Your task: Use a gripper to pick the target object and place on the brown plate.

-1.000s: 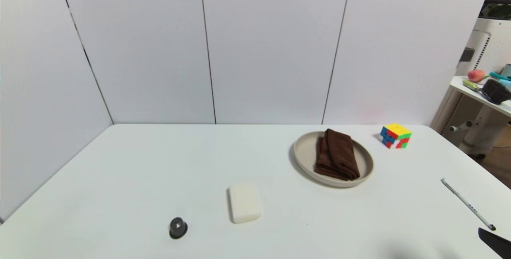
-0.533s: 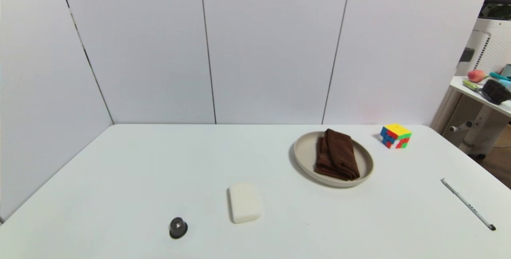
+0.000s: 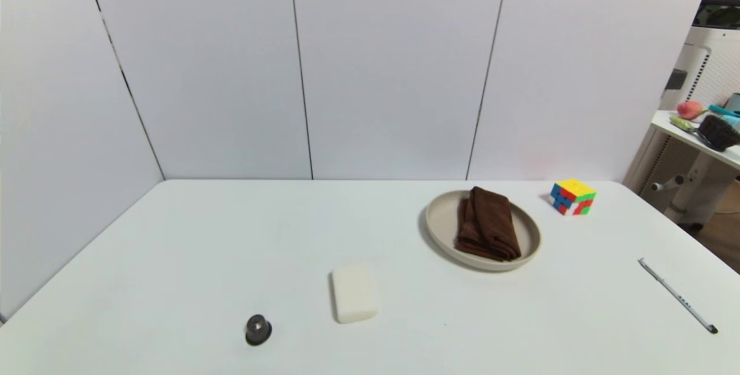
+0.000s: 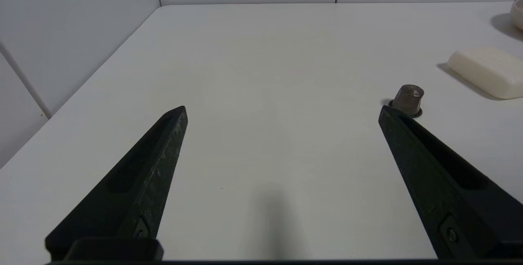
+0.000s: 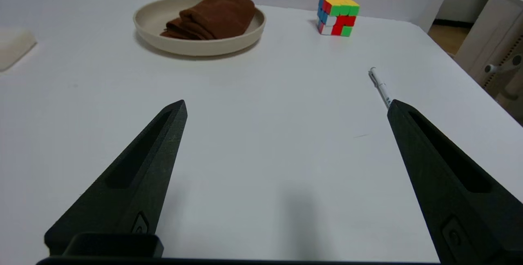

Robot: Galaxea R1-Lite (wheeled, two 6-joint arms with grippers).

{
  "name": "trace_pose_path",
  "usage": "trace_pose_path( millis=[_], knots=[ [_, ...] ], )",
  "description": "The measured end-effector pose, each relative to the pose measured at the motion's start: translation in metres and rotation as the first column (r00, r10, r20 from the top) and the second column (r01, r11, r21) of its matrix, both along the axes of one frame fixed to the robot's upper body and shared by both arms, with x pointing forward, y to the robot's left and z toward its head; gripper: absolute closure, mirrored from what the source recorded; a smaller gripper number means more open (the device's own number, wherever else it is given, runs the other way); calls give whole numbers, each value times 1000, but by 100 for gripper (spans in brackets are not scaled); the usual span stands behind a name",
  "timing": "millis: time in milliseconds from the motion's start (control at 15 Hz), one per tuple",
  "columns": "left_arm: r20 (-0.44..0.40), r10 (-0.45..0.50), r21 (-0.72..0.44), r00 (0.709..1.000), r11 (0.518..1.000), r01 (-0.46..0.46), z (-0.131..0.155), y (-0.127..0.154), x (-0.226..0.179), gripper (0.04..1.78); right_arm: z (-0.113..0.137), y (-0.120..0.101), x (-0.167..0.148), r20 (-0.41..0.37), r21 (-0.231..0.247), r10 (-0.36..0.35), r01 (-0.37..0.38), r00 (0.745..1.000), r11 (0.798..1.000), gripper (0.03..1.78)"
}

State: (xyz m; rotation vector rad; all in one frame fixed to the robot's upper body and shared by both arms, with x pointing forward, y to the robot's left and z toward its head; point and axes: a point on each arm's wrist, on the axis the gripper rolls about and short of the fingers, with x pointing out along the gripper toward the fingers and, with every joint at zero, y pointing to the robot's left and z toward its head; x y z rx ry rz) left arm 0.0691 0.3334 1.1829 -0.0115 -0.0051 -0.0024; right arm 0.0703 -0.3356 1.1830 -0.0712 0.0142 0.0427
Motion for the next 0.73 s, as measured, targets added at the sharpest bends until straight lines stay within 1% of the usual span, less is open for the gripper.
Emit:
trace_pose_path(
  millis=[200,467,733],
  knots=[
    [0,0,0,1000,1000,0,0,0,0,13,0,0,-1,15,7,-8,8,1000,1000,12],
    [0,0,0,1000,1000,0,0,0,0,13,0,-1,-1,17,28,-26,26,1000,999,12],
    [0,0,0,1000,1000,0,0,0,0,13,0,-1,-1,17,35,-31,30,999,999,12]
  ],
)
